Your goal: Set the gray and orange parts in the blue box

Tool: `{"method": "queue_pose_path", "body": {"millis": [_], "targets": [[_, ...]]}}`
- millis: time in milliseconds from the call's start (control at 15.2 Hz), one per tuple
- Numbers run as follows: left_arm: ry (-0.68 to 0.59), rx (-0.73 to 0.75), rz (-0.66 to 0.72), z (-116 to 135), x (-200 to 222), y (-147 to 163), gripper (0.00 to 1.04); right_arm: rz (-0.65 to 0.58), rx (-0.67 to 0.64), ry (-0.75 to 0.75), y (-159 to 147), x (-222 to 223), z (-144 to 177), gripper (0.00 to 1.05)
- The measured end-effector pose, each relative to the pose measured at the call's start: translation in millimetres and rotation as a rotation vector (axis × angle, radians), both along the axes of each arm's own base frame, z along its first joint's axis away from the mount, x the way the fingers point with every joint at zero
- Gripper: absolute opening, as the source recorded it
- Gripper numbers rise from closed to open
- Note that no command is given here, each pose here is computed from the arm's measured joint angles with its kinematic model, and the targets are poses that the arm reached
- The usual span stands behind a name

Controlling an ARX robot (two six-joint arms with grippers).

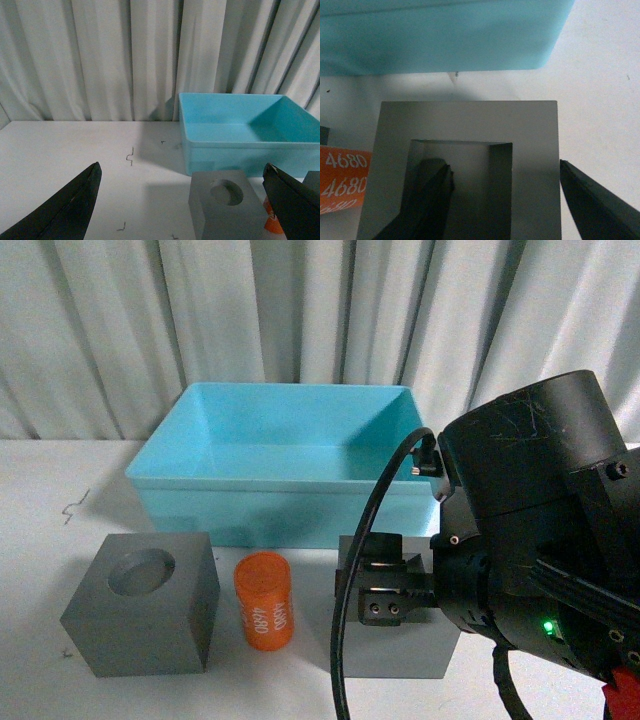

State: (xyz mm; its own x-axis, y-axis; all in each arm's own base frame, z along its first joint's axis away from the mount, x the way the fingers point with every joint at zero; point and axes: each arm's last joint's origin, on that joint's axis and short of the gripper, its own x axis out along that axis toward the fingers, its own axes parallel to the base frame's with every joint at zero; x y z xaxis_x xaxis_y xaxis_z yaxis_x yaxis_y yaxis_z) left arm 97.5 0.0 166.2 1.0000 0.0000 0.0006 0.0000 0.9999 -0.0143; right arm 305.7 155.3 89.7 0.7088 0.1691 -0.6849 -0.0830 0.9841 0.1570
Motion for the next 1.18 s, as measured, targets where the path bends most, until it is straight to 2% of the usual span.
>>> {"method": "queue_pose_path", "body": {"millis": [263,329,461,527,724,790,856,922,1053,1185], "targets": [[0.000,0.000,0.000,0,0,0,0.98,-0.027,0.024,-0.009,-6,0,0,0.27],[0.000,0.000,0.000,0,0,0,0.98,-0.030,0.024,-0.004,-11,-5,4,0.20],[0.000,0.000,0.000,0,0,0,0.98,-0.013,0.024,-0.003,-26,-21,24,0.19],[0.000,0.000,0.000,0,0,0,0.98,-0.010,0.042,-0.054,-33,-21,46,0.19],[0.000,0.000,0.000,0,0,0,0.98,-0.080,0.107,-0.449,-65,2,158,0.19],[0.000,0.000,0.000,0,0,0,0.98,-0.110,0.107,-0.555,-73,18,185,0.19],[0.000,0.000,0.000,0,0,0,0.98,-0.120,0.080,-0.598,-75,36,194,0.19],[0.000,0.000,0.000,0,0,0,0.98,-0.107,0.077,-0.582,-71,56,188,0.19],[0.000,0.000,0.000,0,0,0,0.98,-0.049,0.039,-0.488,-53,106,160,0.19],[0.000,0.000,0.000,0,0,0,0.98,-0.040,0.043,-0.431,-34,145,145,0.19]]}}
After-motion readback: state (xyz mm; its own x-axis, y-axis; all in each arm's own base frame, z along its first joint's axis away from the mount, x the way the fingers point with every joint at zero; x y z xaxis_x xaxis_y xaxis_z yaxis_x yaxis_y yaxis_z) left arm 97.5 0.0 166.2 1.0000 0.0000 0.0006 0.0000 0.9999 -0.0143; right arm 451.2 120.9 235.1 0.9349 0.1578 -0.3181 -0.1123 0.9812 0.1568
